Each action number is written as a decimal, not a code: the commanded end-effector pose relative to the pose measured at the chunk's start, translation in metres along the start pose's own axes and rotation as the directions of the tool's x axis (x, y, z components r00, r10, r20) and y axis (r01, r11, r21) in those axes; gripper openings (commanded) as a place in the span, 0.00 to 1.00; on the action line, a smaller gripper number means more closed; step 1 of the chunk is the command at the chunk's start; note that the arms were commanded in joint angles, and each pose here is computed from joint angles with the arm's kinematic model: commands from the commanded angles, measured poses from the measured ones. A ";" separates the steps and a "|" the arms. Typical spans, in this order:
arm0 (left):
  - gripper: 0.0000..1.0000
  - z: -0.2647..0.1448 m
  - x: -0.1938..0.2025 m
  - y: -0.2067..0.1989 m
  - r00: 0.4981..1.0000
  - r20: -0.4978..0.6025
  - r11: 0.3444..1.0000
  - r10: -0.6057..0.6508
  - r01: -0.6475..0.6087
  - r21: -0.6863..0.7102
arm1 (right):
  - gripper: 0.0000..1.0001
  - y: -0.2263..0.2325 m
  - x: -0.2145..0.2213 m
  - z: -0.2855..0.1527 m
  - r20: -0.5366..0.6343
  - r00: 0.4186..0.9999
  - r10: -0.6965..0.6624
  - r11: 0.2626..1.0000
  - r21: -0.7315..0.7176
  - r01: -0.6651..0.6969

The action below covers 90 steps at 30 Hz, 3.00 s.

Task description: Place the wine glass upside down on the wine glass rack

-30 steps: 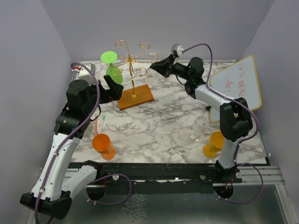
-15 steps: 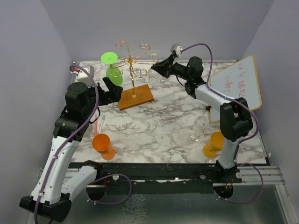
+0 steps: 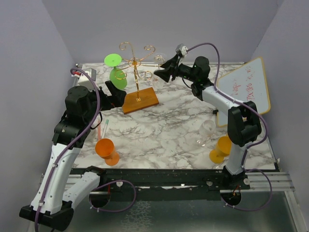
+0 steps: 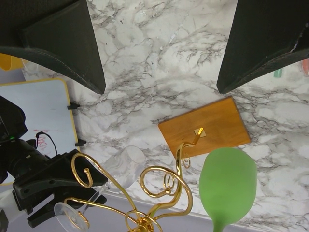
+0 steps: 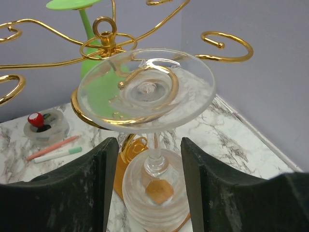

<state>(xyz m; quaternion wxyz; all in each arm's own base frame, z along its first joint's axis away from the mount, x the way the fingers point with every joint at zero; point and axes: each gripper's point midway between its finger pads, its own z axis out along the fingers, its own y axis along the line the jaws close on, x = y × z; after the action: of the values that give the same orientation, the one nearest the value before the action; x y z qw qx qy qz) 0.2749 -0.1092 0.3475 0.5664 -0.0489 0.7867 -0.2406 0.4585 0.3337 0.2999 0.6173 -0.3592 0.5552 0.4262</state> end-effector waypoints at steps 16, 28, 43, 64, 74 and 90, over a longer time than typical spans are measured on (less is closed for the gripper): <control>0.99 -0.043 0.010 -0.007 0.998 -0.045 0.999 0.036 -0.034 0.042 | 0.76 0.018 -0.029 -0.110 -0.054 0.998 0.015 0.900 0.435 0.010; 0.99 -0.067 0.024 -0.026 0.995 -0.095 0.989 0.021 -0.007 0.151 | 0.76 0.078 -0.012 -0.266 -0.274 0.843 0.463 0.571 0.819 -0.047; 0.99 -0.050 0.064 -0.007 0.974 -0.213 0.993 -0.076 0.093 0.069 | 0.56 0.112 0.062 -0.327 -0.323 0.642 0.695 0.411 0.911 0.013; 0.99 -0.033 0.089 -0.002 0.941 -0.258 0.972 -0.220 0.234 0.024 | 0.36 0.120 0.079 -0.357 -0.257 0.607 0.752 0.275 0.959 0.064; 0.99 -0.026 0.087 0.003 0.944 -0.205 0.964 -0.259 0.267 0.009 | 0.01 0.112 0.087 -0.328 -0.274 0.583 0.765 0.335 0.942 0.004; 0.99 0.010 0.122 0.000 0.864 -0.290 0.900 -0.413 0.435 0.014 | 0.01 0.116 0.018 -0.201 0.089 0.670 0.737 0.484 0.623 -0.615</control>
<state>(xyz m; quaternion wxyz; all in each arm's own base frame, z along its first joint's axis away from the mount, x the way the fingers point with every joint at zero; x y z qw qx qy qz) 0.2327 -0.1401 0.2387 0.3958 -0.1639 0.8307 -0.3555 0.2605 0.1593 0.2047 0.3658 0.0590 0.8916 0.2603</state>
